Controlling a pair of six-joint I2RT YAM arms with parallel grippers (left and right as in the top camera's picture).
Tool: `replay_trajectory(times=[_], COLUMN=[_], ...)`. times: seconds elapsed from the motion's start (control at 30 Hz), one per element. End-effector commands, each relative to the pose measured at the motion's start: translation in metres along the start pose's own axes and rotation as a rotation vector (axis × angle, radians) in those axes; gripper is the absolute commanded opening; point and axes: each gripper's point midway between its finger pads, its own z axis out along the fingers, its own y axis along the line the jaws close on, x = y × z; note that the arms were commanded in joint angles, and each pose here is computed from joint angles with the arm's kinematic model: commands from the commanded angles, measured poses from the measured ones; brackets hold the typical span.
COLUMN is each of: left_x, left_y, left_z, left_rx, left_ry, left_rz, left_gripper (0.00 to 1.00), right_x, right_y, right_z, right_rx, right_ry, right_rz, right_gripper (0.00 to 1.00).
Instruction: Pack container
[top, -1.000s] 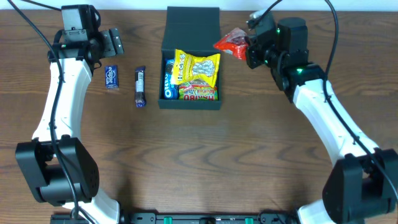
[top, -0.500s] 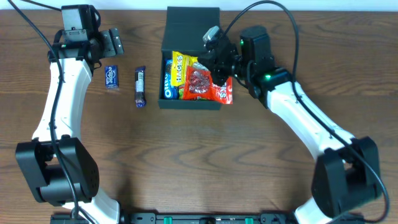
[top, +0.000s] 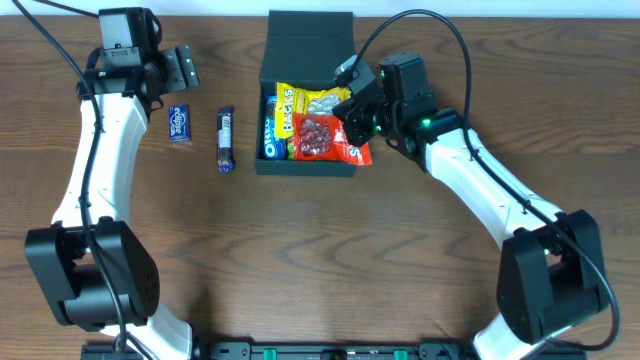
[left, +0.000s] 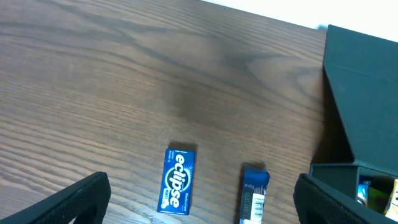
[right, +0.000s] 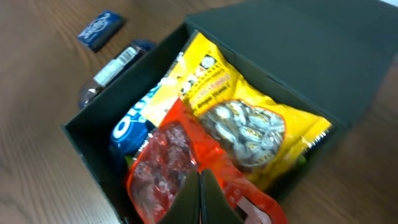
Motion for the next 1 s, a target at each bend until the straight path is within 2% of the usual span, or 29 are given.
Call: replay_trajectory(times=[0.0,0.03,0.07,0.1,0.17,0.27,0.37,0.47,0.53,0.7,0.97], left_x=[-0.011,-0.011,-0.011,-0.011,-0.01,-0.008,-0.005,0.009,0.021,0.07,0.124], left_y=[-0.001,-0.001,-0.001,-0.002,-0.007,-0.013,-0.02,-0.047,-0.057,-0.07,-0.111], left_z=[-0.015,-0.015,-0.015,-0.015,-0.014,-0.013,-0.01,-0.004,0.005,0.042,0.053], left_rx=[0.008,0.009,0.01,0.013,0.045,0.078,0.119,0.281,0.336,0.366,0.409], left_ry=[-0.038,-0.037,-0.037,-0.037,-0.032,-0.023,-0.007,0.055,0.102,0.282,0.454], left_rz=[-0.002,-0.002,-0.002,-0.002,0.0,-0.001,0.0,-0.002,-0.006,-0.016,0.04], left_gripper=[0.95,0.96,0.93,0.66,0.33,0.06,0.06,0.06,0.06,0.06,0.06], right_x=[-0.019,-0.02,-0.02,-0.02,-0.019,-0.022,-0.021,-0.011,-0.004,0.005,0.031], right_y=[-0.002,-0.007,-0.01,-0.012,-0.012,-0.004,-0.006,-0.002,-0.004,-0.009,-0.018], right_z=[-0.021,-0.029,-0.034,-0.039,-0.044,-0.045,-0.044,-0.036,-0.029,-0.019,-0.01], right_rx=[0.079,0.128,0.156,0.177,0.195,0.185,0.231,0.235,0.237,0.243,0.289], right_ry=[-0.048,-0.048,-0.046,-0.039,-0.016,-0.003,-0.003,0.037,0.058,0.082,0.164], right_rz=[0.065,0.098,0.124,0.145,0.183,0.215,0.226,0.232,0.25,0.278,0.314], right_gripper=[0.01,0.01,0.01,0.01,0.02,0.01,0.01,0.01,0.01,0.01,0.01])
